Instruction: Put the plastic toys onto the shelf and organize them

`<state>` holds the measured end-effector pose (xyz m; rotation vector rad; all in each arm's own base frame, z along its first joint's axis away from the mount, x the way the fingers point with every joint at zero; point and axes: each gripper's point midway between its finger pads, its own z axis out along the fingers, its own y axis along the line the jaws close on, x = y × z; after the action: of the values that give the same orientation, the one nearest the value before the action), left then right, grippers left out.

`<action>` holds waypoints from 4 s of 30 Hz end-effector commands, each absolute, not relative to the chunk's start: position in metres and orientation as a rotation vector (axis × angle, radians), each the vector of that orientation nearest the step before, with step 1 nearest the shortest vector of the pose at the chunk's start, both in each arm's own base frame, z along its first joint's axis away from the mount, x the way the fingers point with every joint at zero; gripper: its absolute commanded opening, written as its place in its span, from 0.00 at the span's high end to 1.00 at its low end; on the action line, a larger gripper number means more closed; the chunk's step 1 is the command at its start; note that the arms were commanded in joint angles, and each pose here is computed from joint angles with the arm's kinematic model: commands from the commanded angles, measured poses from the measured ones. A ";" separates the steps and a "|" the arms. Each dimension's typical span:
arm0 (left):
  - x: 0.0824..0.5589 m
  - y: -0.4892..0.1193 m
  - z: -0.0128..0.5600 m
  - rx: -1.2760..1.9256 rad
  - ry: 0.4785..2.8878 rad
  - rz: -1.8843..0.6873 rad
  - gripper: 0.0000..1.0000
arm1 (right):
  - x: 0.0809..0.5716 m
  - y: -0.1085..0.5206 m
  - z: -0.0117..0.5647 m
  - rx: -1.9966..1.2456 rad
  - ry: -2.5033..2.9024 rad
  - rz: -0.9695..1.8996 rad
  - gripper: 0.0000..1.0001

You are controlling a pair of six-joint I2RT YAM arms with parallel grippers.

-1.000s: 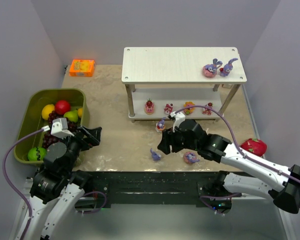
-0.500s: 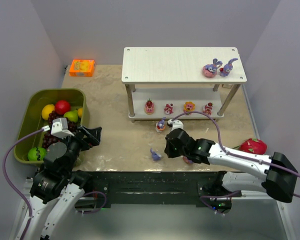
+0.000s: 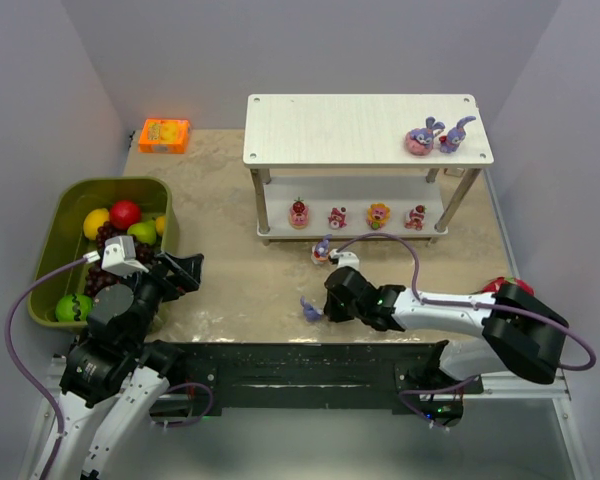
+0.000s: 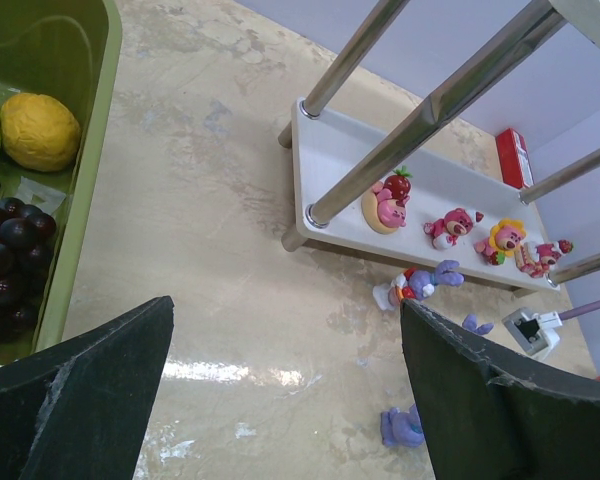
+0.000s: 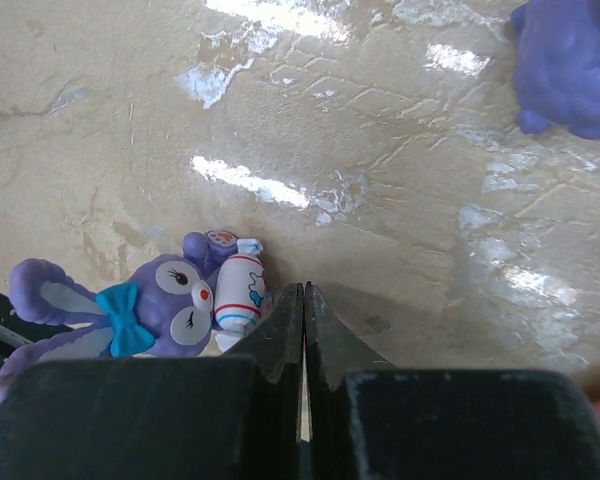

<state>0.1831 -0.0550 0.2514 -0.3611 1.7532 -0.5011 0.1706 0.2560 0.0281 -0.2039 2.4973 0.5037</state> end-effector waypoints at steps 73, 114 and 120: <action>0.185 -0.052 0.262 -0.397 1.721 -0.507 0.00 | 0.161 0.338 0.065 -0.731 2.107 0.600 0.34; 0.180 -0.050 0.268 -0.395 1.687 -0.524 0.00 | 0.281 0.165 0.437 0.151 1.762 0.216 1.00; 0.180 -0.051 0.266 -0.391 1.696 -0.523 0.01 | 0.312 0.143 0.449 0.291 1.735 0.121 1.00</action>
<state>0.1805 -0.0537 0.2549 -0.3691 1.7323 -0.5135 0.2973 0.1611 0.4414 0.2121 1.7562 0.2040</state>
